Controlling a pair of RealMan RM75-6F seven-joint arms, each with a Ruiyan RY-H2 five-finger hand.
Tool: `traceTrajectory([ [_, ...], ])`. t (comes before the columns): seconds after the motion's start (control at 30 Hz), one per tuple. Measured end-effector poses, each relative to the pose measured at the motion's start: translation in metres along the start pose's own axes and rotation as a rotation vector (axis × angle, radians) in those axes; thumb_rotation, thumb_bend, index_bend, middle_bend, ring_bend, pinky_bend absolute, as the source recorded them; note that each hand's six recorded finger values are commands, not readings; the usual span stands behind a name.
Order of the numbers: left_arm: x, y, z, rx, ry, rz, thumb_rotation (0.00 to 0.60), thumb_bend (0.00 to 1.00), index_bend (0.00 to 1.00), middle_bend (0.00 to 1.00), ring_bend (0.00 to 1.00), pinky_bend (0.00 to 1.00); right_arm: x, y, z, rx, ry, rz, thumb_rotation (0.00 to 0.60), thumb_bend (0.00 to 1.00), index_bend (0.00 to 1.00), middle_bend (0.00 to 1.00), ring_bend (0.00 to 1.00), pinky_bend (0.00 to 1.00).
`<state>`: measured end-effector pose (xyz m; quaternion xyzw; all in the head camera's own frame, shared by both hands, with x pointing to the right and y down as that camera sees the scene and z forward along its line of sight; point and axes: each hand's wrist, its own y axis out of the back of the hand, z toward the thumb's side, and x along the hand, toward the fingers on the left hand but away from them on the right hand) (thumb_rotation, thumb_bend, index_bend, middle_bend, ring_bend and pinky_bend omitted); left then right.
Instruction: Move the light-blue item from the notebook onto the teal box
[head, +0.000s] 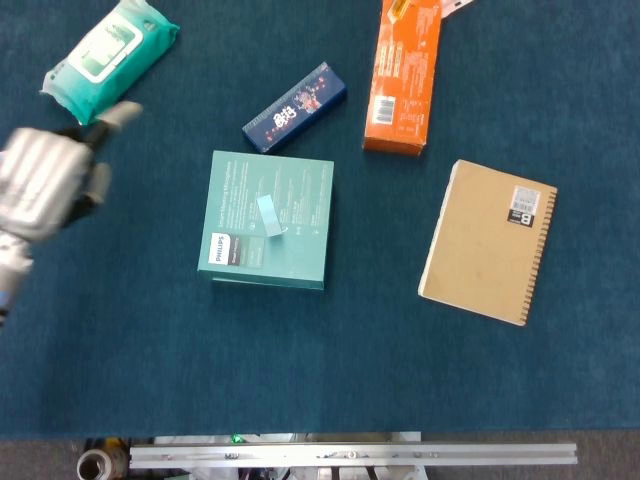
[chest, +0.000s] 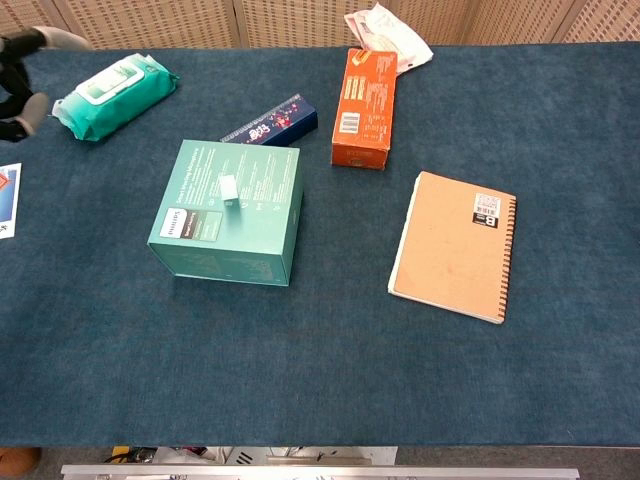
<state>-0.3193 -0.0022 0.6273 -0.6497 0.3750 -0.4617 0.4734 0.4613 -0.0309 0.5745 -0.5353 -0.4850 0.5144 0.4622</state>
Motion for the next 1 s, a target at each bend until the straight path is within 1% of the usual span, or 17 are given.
traceTrajectory([
  [0.03, -0.007, 0.001, -0.010, -0.002, 0.034, 0.019, 0.600, 0.50, 0.13, 0.40, 0.35, 0.51, 0.002, -0.001, -0.005, 0.016, -0.013, 0.000, 0.600, 0.24, 0.57, 0.57, 0.52, 0.67],
  [0.1, -0.023, 0.002, -0.033, -0.002, 0.113, 0.056, 0.600, 0.50, 0.13, 0.37, 0.32, 0.46, 0.010, -0.005, -0.016, 0.037, -0.043, 0.007, 0.600, 0.23, 0.54, 0.53, 0.47, 0.63],
  [0.2, -0.046, 0.002, -0.060, -0.004, 0.213, 0.096, 0.600, 0.50, 0.13, 0.37, 0.31, 0.44, 0.021, -0.008, -0.027, 0.050, -0.071, 0.015, 0.600, 0.23, 0.51, 0.50, 0.45, 0.61],
  [0.3, -0.067, 0.000, -0.077, -0.007, 0.284, 0.120, 0.600, 0.50, 0.13, 0.37, 0.31, 0.43, 0.029, -0.010, -0.036, 0.082, -0.095, 0.008, 0.600, 0.24, 0.51, 0.49, 0.44, 0.61],
  [0.37, -0.079, 0.000, -0.084, 0.000, 0.315, 0.134, 0.600, 0.50, 0.13, 0.37, 0.31, 0.43, 0.036, -0.012, -0.043, 0.109, -0.116, 0.015, 0.600, 0.24, 0.51, 0.49, 0.44, 0.61],
  [0.5, -0.104, 0.001, -0.094, 0.015, 0.371, 0.156, 0.600, 0.50, 0.13, 0.37, 0.31, 0.42, 0.049, -0.017, -0.048, 0.098, -0.140, 0.032, 0.600, 0.24, 0.51, 0.49, 0.43, 0.61],
  [0.6, -0.117, -0.002, -0.093, 0.016, 0.385, 0.153, 0.600, 0.50, 0.14, 0.37, 0.31, 0.42, 0.058, -0.020, -0.048, 0.103, -0.145, 0.046, 0.600, 0.23, 0.51, 0.49, 0.43, 0.61],
  [0.7, -0.121, -0.006, -0.090, 0.019, 0.376, 0.139, 0.600, 0.50, 0.14, 0.37, 0.31, 0.42, 0.061, -0.022, -0.045, 0.095, -0.141, 0.058, 0.600, 0.24, 0.51, 0.49, 0.43, 0.61],
  [0.83, -0.123, -0.009, -0.086, 0.031, 0.369, 0.131, 0.600, 0.50, 0.14, 0.37, 0.31, 0.42, 0.063, -0.023, -0.042, 0.084, -0.137, 0.074, 0.600, 0.24, 0.51, 0.49, 0.43, 0.61],
  [1.0, -0.123, -0.015, -0.084, 0.021, 0.369, 0.117, 0.600, 0.50, 0.14, 0.37, 0.31, 0.41, 0.067, -0.028, -0.040, 0.080, -0.139, 0.108, 0.600, 0.24, 0.51, 0.49, 0.43, 0.61],
])
